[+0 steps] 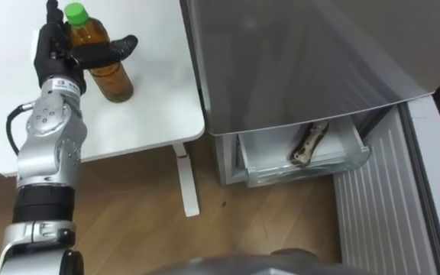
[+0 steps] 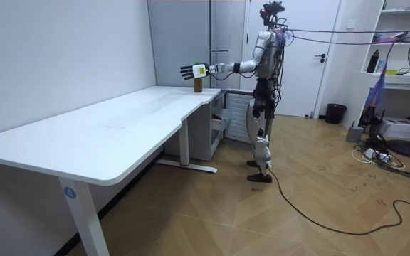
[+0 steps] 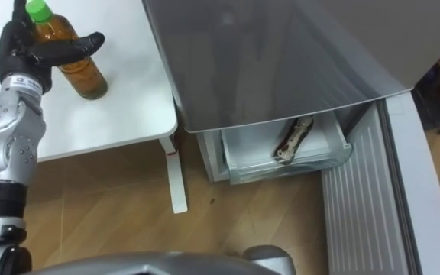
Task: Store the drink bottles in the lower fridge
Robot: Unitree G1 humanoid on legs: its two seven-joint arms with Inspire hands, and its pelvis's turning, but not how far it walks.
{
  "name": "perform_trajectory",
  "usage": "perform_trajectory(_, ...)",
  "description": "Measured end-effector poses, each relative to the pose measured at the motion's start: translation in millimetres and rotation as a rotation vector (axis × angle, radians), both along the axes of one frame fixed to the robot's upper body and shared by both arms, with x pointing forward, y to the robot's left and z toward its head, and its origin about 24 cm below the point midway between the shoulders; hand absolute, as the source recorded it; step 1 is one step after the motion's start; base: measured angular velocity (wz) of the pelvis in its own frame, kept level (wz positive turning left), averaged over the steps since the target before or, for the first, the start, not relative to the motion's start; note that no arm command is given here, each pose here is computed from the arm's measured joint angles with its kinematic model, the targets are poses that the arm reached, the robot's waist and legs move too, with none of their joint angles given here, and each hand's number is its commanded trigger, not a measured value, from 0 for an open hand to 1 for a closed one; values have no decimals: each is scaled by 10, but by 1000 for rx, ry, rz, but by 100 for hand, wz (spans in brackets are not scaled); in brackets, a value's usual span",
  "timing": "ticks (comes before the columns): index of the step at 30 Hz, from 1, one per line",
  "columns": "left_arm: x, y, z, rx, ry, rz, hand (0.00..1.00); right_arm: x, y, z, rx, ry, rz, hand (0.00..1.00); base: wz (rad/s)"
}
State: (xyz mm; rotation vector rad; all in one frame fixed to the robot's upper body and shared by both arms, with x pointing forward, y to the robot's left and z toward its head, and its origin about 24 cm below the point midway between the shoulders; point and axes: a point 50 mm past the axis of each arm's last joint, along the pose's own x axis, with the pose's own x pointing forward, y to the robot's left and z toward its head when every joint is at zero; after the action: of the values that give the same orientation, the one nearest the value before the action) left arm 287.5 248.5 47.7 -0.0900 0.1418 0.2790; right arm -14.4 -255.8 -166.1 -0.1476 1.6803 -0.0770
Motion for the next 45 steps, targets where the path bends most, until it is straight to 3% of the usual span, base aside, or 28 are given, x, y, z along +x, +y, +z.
perform_trajectory(18,106,24,-45,-27,34,-53,0,-18,-34,11,-7,22,44,0,-3)
perform_trajectory(19,104,37,-66,-33,42,-55,21,-10,-37,11,-9,20,49,0,0)
perform_trajectory(21,98,53,-90,-40,52,-55,98,8,-39,11,-10,14,51,0,-8)
perform_trajectory(27,89,81,-131,-137,54,-37,100,58,-40,10,-12,3,54,0,-3)
perform_trajectory(45,92,50,-161,-144,89,-62,100,169,-43,9,-17,-17,60,0,0)
